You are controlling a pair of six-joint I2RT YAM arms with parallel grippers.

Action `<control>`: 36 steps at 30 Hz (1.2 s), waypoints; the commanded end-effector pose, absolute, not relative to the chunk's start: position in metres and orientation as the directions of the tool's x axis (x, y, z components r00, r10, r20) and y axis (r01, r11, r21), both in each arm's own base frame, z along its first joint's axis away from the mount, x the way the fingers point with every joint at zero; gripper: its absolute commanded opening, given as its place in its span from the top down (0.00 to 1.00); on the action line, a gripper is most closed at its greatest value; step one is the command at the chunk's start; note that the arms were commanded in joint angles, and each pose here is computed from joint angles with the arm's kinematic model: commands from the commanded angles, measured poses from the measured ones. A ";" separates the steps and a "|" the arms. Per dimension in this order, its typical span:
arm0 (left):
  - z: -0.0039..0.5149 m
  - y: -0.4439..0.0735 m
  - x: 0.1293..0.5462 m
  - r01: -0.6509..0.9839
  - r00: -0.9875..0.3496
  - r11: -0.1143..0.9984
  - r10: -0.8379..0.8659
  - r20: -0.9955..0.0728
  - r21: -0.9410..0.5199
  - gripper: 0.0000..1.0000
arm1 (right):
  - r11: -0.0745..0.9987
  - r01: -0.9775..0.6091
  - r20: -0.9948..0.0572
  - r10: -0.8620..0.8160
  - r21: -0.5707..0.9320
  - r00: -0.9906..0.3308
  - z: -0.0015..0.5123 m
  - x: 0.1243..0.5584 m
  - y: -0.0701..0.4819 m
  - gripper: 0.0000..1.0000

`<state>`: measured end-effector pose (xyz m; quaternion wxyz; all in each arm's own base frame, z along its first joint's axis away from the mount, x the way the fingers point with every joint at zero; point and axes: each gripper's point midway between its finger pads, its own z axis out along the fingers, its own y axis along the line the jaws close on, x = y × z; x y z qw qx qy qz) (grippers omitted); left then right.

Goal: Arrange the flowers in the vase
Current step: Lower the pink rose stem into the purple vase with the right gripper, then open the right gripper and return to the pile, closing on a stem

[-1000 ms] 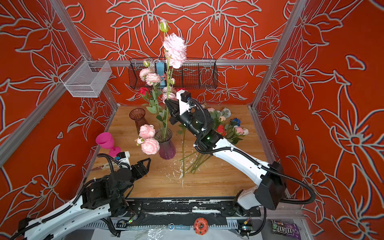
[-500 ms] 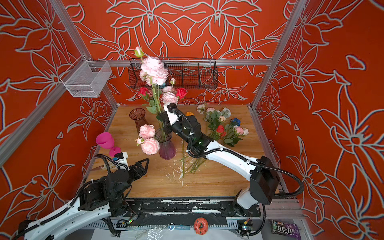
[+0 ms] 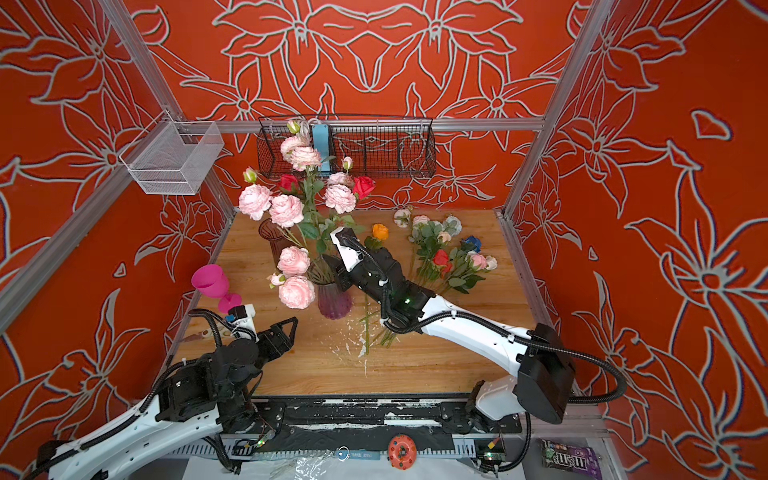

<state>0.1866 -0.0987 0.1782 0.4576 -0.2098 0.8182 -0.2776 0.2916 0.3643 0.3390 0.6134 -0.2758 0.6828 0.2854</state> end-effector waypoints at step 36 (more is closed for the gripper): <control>0.104 -0.182 0.201 -0.065 -0.711 0.788 -0.467 -0.526 -0.612 0.10 | 0.857 0.200 -0.518 0.456 0.475 -0.724 0.102 0.388 0.108 0.81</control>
